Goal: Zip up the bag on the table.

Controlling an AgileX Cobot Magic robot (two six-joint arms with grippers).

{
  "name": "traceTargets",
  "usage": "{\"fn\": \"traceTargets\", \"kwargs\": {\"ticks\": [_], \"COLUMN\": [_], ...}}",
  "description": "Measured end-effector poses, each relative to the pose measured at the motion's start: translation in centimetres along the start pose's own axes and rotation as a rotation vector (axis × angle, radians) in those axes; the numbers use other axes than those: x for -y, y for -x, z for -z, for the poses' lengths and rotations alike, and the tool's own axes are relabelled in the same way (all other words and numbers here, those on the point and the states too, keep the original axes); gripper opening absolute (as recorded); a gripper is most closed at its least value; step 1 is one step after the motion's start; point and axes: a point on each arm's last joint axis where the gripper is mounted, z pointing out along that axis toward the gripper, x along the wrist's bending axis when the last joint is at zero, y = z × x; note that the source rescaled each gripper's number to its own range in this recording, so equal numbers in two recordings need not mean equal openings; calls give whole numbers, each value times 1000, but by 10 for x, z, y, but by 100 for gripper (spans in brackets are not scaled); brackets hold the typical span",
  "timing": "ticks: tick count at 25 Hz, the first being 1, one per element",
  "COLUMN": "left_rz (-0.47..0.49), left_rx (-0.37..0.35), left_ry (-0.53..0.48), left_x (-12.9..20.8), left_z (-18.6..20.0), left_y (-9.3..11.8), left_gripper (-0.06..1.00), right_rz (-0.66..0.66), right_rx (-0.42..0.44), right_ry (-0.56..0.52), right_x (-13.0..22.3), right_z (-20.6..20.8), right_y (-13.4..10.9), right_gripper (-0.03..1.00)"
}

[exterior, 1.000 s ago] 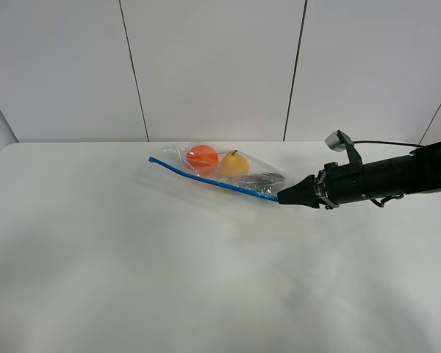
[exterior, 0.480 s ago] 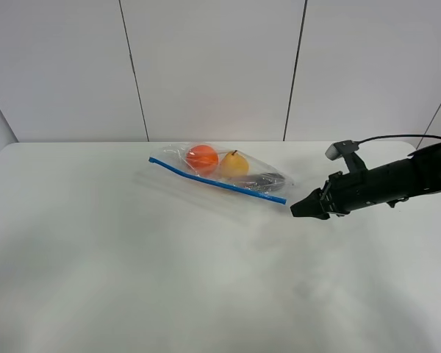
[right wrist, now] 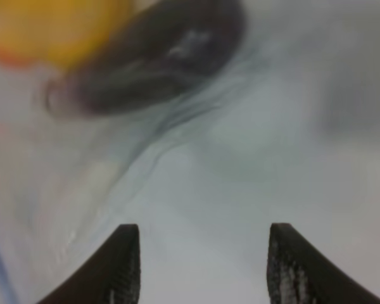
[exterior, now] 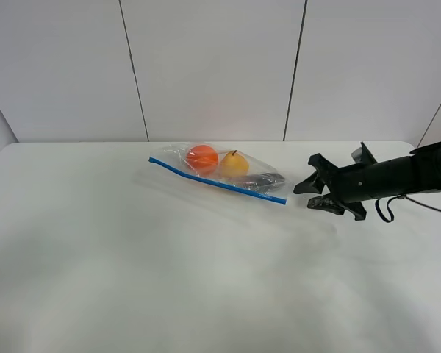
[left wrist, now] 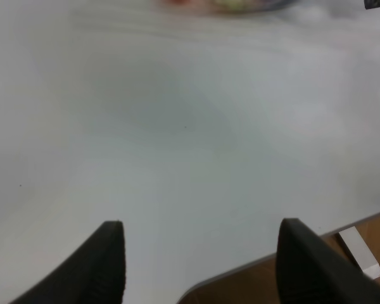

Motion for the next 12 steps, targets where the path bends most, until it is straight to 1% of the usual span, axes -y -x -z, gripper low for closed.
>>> {"fn": "traceTargets", "kwargs": {"ticks": [5,7,8,9,10,12], "left_rz": [0,0,0,0,0,0], "left_rx": [0,0,0,0,0,0], "left_ry": [0,0,0,0,0,0], "left_x": [0,0,0,0,0,0], "left_z": [0,0,0,0,0,0], "left_y": [0,0,0,0,0,0], "left_gripper": [80,80,80,80,80,80], "right_rz": [-449,-587,-623,-625,-609,-507], "right_rx": [-1,-19,-25,-25,-20,22], "right_ry": [26,36,39,39,38,24], "right_x": [-2,-4,-4,-4,-4,-2], "right_z": [0,0,0,0,0,0], "right_y": [0,-1,-1,-1,-1,2], "right_gripper": [68,68,68,68,68,68]}}
